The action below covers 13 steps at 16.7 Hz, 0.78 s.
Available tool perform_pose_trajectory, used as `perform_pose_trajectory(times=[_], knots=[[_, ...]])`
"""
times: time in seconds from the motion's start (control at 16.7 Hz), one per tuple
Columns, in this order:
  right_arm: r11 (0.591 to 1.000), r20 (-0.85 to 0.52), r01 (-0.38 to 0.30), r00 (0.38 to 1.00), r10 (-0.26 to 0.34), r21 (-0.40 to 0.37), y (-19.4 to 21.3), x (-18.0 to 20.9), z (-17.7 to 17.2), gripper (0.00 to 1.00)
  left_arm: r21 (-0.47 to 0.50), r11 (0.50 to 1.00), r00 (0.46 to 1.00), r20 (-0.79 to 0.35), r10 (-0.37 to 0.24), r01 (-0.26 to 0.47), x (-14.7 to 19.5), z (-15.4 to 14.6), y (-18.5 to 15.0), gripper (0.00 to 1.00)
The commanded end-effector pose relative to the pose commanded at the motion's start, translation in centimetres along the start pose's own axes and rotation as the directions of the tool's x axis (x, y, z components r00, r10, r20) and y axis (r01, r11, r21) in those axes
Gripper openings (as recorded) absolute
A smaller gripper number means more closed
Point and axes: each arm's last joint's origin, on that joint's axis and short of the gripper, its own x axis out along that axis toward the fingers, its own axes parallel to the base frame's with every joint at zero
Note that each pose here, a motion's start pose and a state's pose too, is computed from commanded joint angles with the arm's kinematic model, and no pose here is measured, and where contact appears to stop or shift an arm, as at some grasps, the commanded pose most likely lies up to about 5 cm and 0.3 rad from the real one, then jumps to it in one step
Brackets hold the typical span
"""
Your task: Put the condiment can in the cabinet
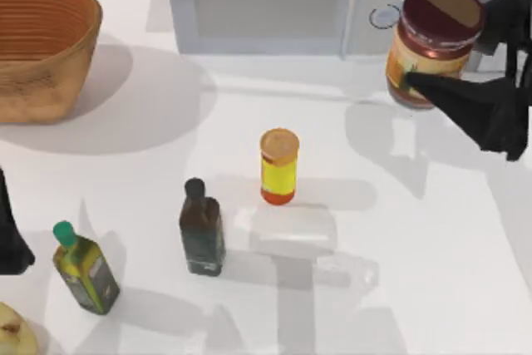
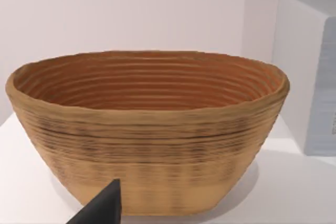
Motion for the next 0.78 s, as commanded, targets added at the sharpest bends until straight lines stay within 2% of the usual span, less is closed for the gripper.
perform_pose_trajectory(times=[0.18, 0.36, 0.6, 0.78], knots=[[0.984, 0.017, 0.174, 0.985, -0.174, -0.026, 3.0, -2.0, 2.8, 0.00, 0.000, 1.000, 1.000, 0.000, 0.000, 0.000, 0.0, 0.0, 0.0, 1.00], [0.936, 0.012, 0.353, 0.936, -0.352, -0.012, 5.6, -3.9, 3.6, 0.00, 0.000, 1.000, 1.000, 0.000, 0.000, 0.000, 0.0, 0.0, 0.0, 1.00], [0.841, -0.046, 0.540, 0.842, -0.538, 0.041, 8.2, -6.1, 2.2, 0.00, 0.000, 1.000, 1.000, 0.000, 0.000, 0.000, 0.0, 0.0, 0.0, 1.00], [0.740, -0.040, 0.672, 0.741, -0.671, 0.030, 10.9, -7.7, 2.0, 0.00, 0.000, 1.000, 1.000, 0.000, 0.000, 0.000, 0.0, 0.0, 0.0, 1.00]])
